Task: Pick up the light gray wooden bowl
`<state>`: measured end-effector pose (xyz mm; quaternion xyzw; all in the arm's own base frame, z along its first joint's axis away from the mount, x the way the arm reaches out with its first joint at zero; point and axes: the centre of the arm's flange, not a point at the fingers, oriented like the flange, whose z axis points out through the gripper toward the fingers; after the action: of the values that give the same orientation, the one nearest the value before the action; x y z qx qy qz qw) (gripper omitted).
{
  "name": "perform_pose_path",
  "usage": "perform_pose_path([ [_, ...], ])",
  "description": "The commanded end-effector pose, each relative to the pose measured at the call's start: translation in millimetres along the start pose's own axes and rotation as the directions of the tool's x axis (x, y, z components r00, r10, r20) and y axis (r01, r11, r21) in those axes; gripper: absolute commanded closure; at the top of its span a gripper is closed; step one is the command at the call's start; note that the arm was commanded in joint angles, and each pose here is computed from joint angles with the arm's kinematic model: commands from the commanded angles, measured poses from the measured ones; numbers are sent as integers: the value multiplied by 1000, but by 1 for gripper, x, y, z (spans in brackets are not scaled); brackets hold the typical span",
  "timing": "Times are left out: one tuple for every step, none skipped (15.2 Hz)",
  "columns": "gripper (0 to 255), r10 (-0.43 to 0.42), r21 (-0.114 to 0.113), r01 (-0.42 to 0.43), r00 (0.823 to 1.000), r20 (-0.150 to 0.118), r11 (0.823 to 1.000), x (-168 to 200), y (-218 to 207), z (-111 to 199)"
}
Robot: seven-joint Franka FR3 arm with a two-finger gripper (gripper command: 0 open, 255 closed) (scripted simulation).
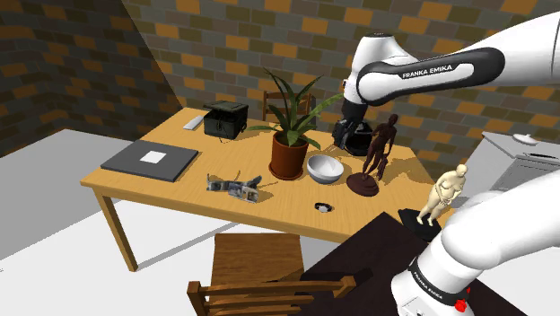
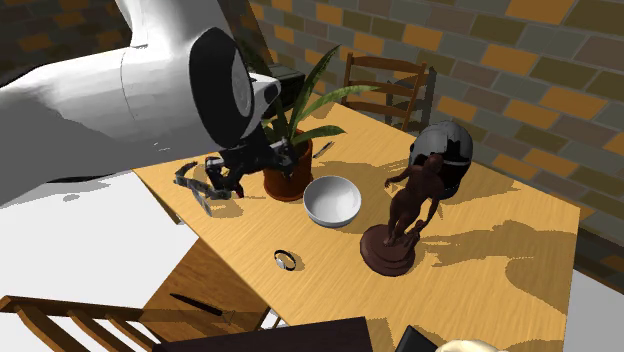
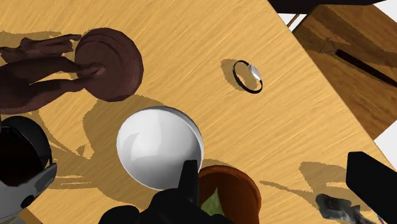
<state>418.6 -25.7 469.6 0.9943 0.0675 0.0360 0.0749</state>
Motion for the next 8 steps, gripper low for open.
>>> perform_pose_path([
  [0, 8, -3, -8, 1000, 4, 1000, 13, 7, 23],
  [0, 12, -4, -12, 1000, 7, 1000, 19, 9, 34],
  [0, 16, -5, -16, 1000, 9, 1000, 26, 12, 46],
  [0, 20, -6, -20, 1000, 12, 1000, 32, 14, 58],
  [0, 24, -8, -24, 1000, 15, 1000, 38, 17, 69],
  [0, 28, -9, -27, 999, 17, 1000, 44, 19, 81],
  [0, 31, -10, -31, 999, 20, 999, 50, 22, 92],
  [0, 35, -11, -35, 999, 23, 999, 56, 24, 104],
])
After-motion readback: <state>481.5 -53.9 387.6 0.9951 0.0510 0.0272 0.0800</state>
